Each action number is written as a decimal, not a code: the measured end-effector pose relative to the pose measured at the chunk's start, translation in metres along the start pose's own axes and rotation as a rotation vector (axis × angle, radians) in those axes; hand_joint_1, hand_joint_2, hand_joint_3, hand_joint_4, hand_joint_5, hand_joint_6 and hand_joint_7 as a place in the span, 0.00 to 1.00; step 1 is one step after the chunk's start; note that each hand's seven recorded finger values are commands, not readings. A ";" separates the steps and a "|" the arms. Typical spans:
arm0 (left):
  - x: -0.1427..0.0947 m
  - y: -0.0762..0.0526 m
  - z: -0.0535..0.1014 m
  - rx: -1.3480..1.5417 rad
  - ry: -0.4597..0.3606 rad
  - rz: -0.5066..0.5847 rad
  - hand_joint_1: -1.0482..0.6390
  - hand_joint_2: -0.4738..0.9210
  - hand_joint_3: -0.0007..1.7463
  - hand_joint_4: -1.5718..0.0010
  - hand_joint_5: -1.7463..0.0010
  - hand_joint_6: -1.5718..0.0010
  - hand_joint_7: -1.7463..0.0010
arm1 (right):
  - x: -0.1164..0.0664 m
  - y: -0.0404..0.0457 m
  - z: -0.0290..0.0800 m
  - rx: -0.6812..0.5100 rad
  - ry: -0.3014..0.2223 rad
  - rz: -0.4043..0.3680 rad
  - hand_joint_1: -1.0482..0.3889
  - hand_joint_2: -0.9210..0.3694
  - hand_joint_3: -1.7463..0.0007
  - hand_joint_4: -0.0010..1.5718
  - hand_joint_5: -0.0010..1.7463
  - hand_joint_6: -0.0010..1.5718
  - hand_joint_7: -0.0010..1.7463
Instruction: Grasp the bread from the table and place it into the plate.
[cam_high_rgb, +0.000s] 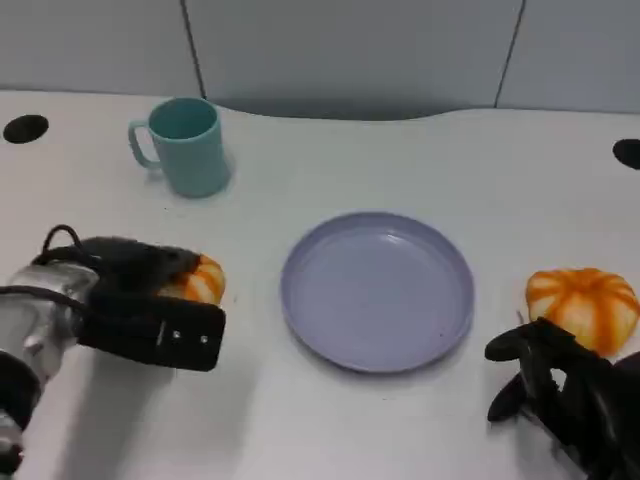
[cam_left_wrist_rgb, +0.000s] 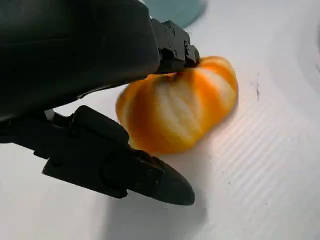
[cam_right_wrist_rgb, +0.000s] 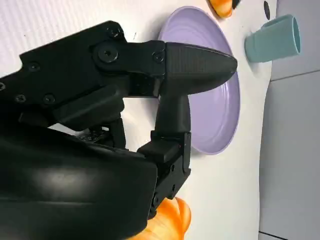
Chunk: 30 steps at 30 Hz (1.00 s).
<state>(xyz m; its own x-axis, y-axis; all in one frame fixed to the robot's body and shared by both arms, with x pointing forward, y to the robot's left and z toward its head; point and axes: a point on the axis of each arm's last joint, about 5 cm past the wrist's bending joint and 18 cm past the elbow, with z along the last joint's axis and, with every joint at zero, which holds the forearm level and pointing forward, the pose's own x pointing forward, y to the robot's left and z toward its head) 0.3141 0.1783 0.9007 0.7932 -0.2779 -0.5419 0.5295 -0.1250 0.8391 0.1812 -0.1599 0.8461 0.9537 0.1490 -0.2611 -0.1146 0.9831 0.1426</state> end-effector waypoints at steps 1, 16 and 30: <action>0.002 0.000 0.001 0.001 0.003 0.005 0.18 0.93 0.00 0.96 0.98 0.92 0.98 | -0.001 -0.0001 0.000 0.001 0.000 -0.001 0.54 0.00 0.67 0.32 1.00 0.26 0.85; 0.008 -0.020 0.008 -0.093 -0.009 0.322 0.48 0.99 0.02 0.49 0.02 0.62 0.03 | -0.003 -0.0012 -0.001 0.016 0.003 0.013 0.53 0.00 0.68 0.34 1.00 0.27 0.86; 0.005 -0.037 0.005 -0.371 0.021 0.458 0.54 0.97 0.07 0.51 0.00 0.68 0.00 | -0.005 -0.0017 -0.002 0.013 0.000 0.006 0.53 0.00 0.68 0.33 1.00 0.26 0.87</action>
<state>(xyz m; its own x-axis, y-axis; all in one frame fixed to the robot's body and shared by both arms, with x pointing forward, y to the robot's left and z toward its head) 0.2972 0.1767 0.8675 0.9697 -0.2054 -0.1322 0.1983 0.3464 0.9169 0.1756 -0.1621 0.8450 0.9531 0.1552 -0.2599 -0.1169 0.9807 0.1570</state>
